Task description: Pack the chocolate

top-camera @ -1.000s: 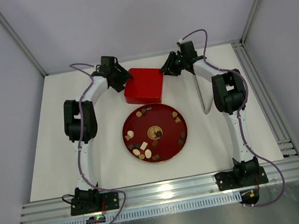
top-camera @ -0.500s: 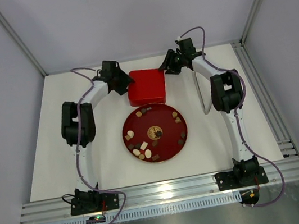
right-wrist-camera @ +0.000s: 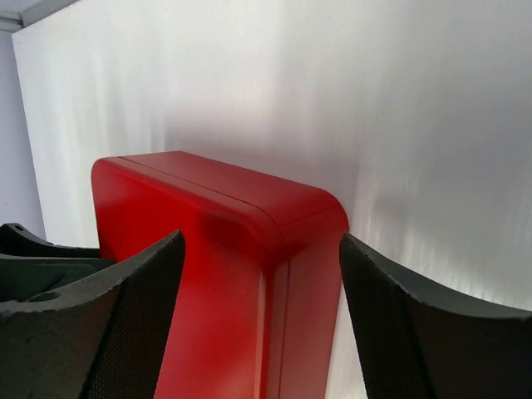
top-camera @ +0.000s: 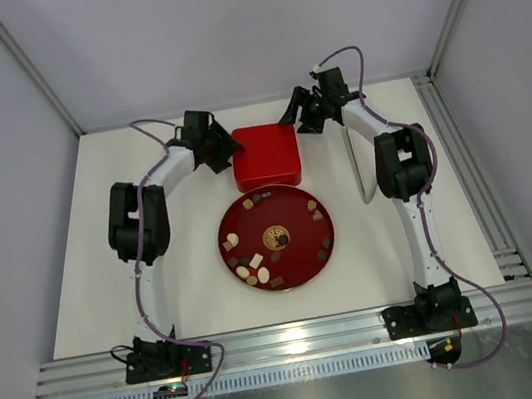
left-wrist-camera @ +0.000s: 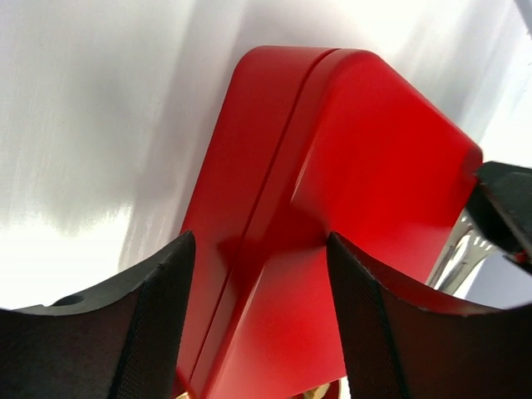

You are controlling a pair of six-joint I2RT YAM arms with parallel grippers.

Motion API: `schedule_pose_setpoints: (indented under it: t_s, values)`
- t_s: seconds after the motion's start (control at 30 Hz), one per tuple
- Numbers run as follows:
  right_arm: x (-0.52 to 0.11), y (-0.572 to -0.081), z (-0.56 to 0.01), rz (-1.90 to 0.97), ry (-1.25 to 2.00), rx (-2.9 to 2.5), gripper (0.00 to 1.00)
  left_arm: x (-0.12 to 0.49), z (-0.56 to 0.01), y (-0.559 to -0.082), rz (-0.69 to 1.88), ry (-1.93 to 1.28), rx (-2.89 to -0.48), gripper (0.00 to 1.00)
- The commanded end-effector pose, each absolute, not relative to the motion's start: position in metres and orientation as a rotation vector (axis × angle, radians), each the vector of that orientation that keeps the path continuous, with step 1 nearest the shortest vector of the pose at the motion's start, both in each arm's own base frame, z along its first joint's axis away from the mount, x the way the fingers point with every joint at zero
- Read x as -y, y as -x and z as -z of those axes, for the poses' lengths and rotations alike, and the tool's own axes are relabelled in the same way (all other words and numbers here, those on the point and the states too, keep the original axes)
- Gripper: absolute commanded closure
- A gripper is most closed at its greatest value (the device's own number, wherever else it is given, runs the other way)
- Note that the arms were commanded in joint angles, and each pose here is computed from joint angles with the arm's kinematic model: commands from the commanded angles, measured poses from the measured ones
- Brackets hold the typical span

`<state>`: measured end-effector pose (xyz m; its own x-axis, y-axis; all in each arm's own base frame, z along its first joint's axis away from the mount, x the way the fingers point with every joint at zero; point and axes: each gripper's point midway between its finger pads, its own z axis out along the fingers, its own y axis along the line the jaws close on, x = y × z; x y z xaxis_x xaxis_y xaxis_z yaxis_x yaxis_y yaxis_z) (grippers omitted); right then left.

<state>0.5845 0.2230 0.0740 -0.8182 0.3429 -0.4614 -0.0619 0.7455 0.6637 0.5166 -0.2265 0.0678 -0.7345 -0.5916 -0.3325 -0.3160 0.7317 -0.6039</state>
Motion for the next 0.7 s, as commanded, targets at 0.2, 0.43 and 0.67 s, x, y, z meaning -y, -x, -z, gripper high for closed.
schedule_pose_setpoints:
  t_s: [0.2,0.43,0.67]
  values:
    - [-0.197,-0.603,-0.251,-0.921,-0.061,-1.955,0.1,0.187,-0.079,-0.511,0.514,0.431,-2.544,0.28]
    - [-0.174,-0.55,-0.316,-0.842,-0.064,-1.879,0.0,0.18,-0.163,-0.498,0.564,0.316,-2.419,0.22]
    - [-0.138,-0.434,-0.314,-0.722,-0.122,-1.88,0.0,0.168,-0.209,-0.423,0.601,0.182,-2.358,0.19]
